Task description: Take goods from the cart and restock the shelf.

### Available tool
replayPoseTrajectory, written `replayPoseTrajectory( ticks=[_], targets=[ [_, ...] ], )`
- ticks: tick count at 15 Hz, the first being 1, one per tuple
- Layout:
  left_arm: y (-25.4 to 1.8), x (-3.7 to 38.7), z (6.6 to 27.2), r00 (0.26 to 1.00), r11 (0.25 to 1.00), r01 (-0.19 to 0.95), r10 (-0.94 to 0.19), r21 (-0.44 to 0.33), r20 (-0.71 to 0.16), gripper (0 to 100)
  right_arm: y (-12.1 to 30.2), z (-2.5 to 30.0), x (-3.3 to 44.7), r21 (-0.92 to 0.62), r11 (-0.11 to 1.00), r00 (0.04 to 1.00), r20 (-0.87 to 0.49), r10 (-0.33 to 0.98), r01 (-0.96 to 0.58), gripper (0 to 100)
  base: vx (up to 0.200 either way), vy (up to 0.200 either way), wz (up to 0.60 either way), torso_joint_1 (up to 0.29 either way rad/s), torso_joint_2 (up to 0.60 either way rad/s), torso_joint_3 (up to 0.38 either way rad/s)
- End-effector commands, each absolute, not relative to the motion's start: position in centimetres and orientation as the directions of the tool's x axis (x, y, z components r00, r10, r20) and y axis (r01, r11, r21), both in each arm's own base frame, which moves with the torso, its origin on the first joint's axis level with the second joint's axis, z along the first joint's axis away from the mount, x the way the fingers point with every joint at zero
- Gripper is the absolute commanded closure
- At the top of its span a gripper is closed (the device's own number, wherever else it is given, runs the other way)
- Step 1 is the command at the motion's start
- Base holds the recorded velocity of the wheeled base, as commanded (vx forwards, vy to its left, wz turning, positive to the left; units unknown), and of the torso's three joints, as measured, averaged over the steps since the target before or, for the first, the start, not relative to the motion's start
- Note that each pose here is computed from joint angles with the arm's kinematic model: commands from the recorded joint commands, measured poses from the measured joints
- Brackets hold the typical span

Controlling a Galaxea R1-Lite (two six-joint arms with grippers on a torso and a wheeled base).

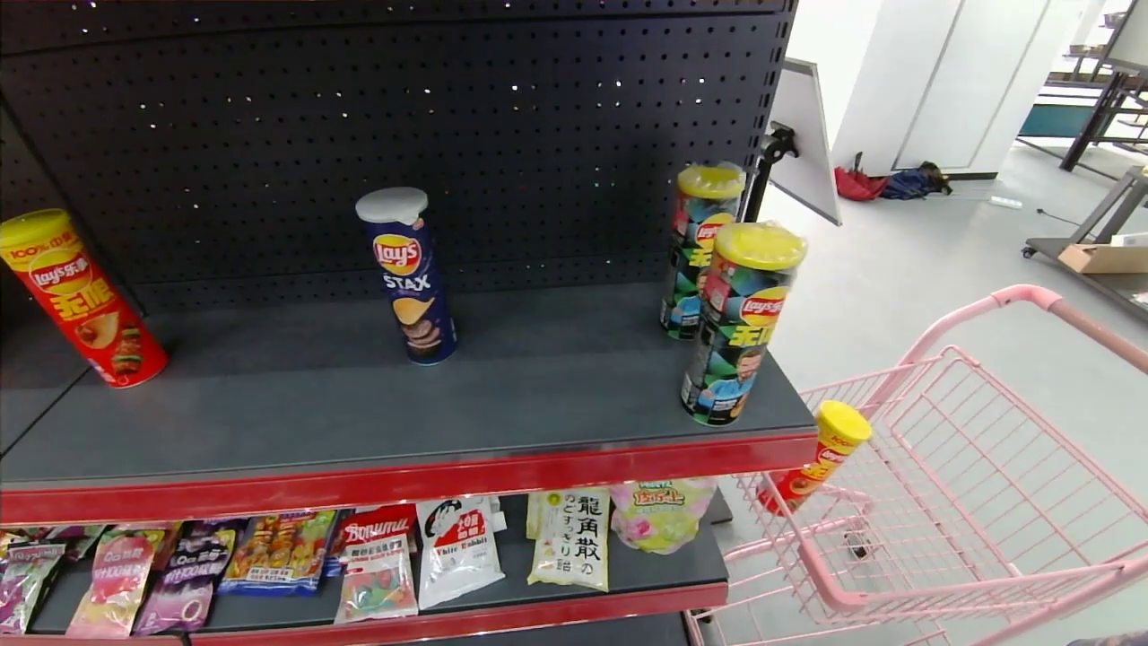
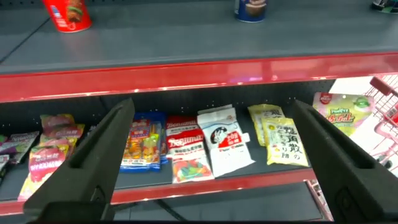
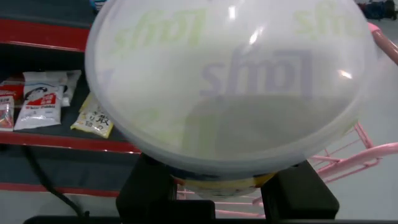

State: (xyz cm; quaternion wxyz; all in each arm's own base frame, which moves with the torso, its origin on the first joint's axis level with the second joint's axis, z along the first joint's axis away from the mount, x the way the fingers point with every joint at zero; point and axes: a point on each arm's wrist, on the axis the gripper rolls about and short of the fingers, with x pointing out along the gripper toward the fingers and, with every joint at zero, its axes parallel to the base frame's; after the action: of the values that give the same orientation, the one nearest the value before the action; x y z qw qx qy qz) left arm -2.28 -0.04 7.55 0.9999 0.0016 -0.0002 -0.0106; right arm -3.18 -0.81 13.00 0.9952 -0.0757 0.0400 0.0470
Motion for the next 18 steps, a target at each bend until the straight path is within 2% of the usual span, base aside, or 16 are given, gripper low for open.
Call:
replayPoseTrajectory(
  ticks=[1, 10, 14, 18],
  targets=[
    [-0.04, -2.28, 7.55, 1.000, 1.000, 0.021, -0.021, 0.003, 0.000, 0, -0.89, 12.73, -3.57, -0.146, 0.984, 0.994, -0.056, 0.096, -0.104, 100, 0.000, 0.200, 0.00, 0.002, 0.00, -0.002],
    [-0.04, -2.28, 7.55, 1.000, 1.000, 0.021, -0.021, 0.003, 0.000, 0, -0.85, 12.42, -3.42, -0.146, 0.982, 0.992, -0.067, 0.108, -0.117, 100, 0.000, 0.200, 0.00, 0.005, 0.00, 0.002],
    [-0.04, -2.28, 7.55, 1.000, 1.000, 0.021, -0.021, 0.003, 0.000, 0, -0.85, 12.38, -3.43, -0.146, 0.982, 0.992, -0.067, 0.110, -0.119, 100, 0.000, 0.000, 0.00, 0.000, 0.00, 0.000],
    [-0.04, -2.28, 7.55, 1.000, 1.000, 0.021, -0.021, 0.003, 0.000, 0, -0.79, 12.16, -3.36, -0.145, 0.980, 0.989, -0.076, 0.129, -0.139, 100, 0.200, 0.000, 0.00, -0.006, 0.00, 0.002]
  ],
)
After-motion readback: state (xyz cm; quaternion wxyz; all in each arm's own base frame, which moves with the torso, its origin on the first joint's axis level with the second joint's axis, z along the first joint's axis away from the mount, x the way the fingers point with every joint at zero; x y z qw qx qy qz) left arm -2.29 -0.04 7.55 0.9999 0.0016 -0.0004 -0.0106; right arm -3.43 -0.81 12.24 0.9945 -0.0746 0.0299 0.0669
